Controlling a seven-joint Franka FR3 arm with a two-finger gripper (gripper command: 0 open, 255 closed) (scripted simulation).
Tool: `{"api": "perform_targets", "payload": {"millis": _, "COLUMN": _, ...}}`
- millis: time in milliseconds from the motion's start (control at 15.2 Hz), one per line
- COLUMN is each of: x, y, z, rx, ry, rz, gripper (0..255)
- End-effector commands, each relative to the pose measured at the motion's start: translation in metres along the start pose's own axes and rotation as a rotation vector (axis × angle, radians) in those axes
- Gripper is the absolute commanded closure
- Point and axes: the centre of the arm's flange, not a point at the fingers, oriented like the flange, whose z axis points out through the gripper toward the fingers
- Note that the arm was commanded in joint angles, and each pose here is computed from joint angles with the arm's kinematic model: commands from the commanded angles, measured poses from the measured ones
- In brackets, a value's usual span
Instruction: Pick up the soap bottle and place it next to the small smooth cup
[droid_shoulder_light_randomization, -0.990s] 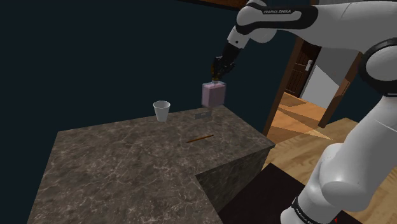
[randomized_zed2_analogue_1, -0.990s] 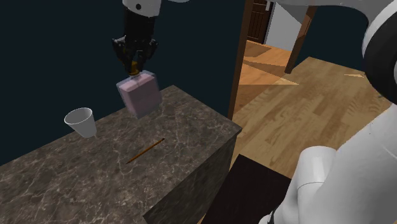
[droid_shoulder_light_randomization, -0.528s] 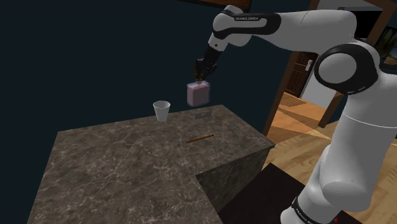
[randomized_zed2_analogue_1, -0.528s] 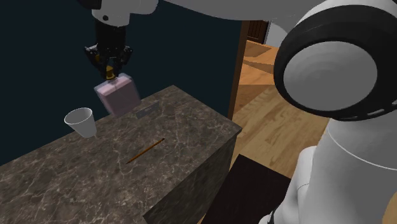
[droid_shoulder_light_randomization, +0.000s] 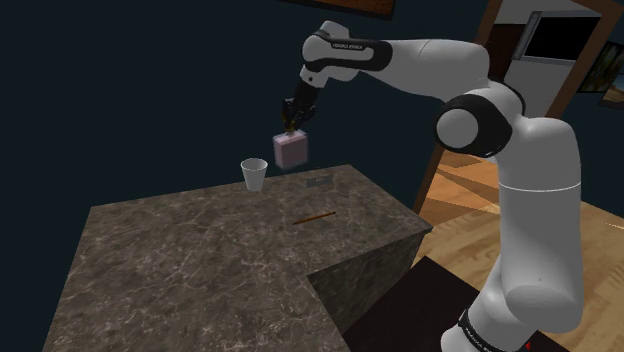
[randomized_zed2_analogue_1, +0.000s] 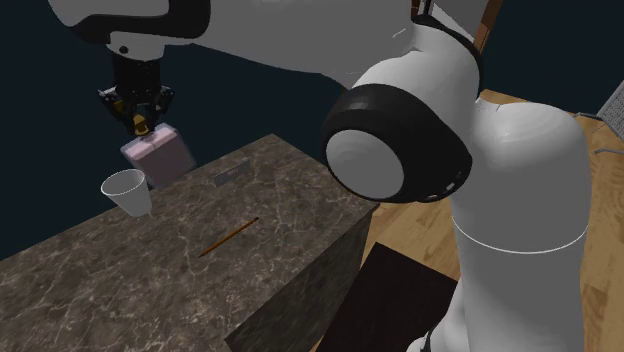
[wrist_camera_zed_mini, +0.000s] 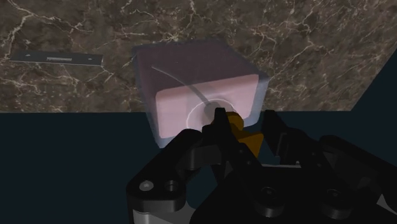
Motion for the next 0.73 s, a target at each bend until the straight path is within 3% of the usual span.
{"api": "perform_targets", "payload": {"millis": 0, "x": 0.001, "y": 0.002, "z": 0.011, "rx": 0.000, "ry": 0.002, "rz": 0.000, "gripper": 255}}
{"api": "perform_targets", "payload": {"millis": 660, "x": -0.011, "y": 0.014, "z": 0.060, "rx": 0.000, "ry": 0.002, "rz": 0.000, "gripper": 255}}
